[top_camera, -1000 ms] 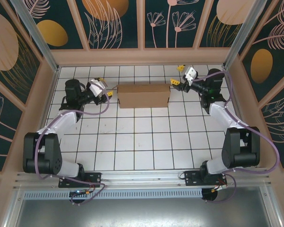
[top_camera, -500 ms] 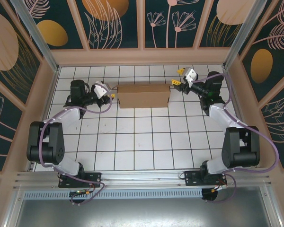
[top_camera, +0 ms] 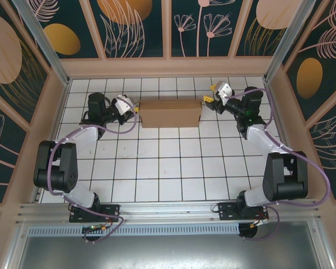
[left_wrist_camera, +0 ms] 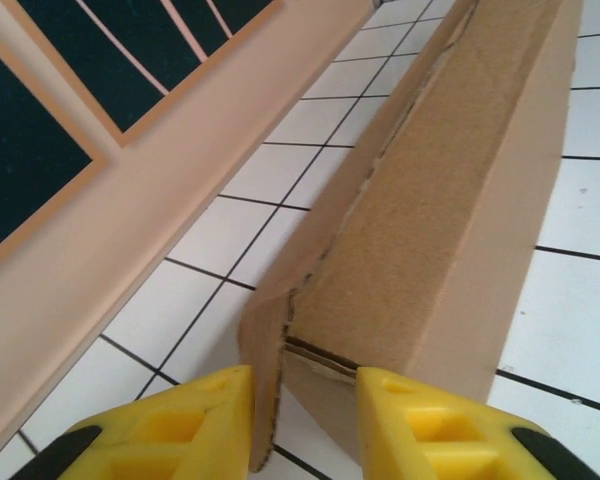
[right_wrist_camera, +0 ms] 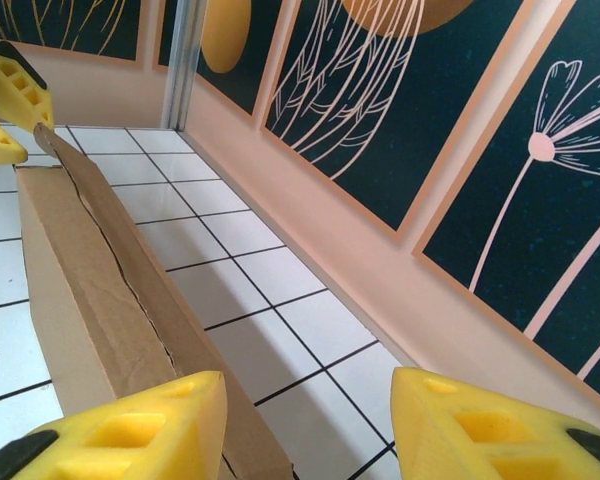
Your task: Fold the paper box
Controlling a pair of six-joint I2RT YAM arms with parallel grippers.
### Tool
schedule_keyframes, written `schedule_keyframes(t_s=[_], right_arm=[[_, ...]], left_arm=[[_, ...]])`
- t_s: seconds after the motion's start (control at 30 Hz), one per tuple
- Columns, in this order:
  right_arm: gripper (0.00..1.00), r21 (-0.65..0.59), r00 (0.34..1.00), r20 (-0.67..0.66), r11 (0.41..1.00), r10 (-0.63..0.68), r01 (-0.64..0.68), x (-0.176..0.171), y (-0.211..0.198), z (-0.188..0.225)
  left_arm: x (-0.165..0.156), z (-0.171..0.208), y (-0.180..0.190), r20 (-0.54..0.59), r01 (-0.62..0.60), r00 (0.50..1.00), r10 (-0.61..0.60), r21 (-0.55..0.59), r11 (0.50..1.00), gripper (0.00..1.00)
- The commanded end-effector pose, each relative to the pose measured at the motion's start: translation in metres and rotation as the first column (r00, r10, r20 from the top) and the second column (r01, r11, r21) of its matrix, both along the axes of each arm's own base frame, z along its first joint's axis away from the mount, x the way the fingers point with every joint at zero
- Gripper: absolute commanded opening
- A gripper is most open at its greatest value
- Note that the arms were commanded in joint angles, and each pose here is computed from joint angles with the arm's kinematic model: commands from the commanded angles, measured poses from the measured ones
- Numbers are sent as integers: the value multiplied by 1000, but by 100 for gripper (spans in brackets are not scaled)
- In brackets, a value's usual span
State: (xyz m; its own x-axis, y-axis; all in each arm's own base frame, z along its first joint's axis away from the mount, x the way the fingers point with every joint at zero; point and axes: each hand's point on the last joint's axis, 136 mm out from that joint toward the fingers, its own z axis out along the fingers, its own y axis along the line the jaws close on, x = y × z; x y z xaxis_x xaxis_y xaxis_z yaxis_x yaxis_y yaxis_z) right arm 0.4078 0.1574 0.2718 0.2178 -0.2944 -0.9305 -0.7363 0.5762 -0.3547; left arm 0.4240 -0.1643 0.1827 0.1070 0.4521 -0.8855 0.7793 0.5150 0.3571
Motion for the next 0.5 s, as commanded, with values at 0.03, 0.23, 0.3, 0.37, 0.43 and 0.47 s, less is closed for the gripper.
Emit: schedule_keyframes(t_s=[0.03, 0.23, 0.3, 0.37, 0.43, 0.47], right_arm=[[46, 27, 1000, -15, 999, -21, 21, -7, 2, 3], [44, 1, 998, -33, 999, -44, 45, -8, 2, -5], [44, -22, 998, -30, 999, -49, 49, -8, 2, -7], [44, -34, 998, -23, 998, -55, 54, -9, 1, -6], [44, -50, 998, -12, 997, -55, 54, -9, 0, -7], [44, -80, 999, -5, 996, -45, 44, -10, 1, -10]], left_arm=[[12, 15, 3, 50, -35, 998, 35, 5, 999, 30], [14, 16, 2, 37, -36, 999, 36, -4, 999, 17], [14, 17, 2, 35, -34, 999, 35, -8, 999, 11], [14, 16, 2, 30, -34, 999, 35, -6, 999, 6], [14, 15, 1, 25, -32, 999, 32, -7, 999, 1], [14, 15, 2, 26, -33, 999, 33, -6, 999, 1]])
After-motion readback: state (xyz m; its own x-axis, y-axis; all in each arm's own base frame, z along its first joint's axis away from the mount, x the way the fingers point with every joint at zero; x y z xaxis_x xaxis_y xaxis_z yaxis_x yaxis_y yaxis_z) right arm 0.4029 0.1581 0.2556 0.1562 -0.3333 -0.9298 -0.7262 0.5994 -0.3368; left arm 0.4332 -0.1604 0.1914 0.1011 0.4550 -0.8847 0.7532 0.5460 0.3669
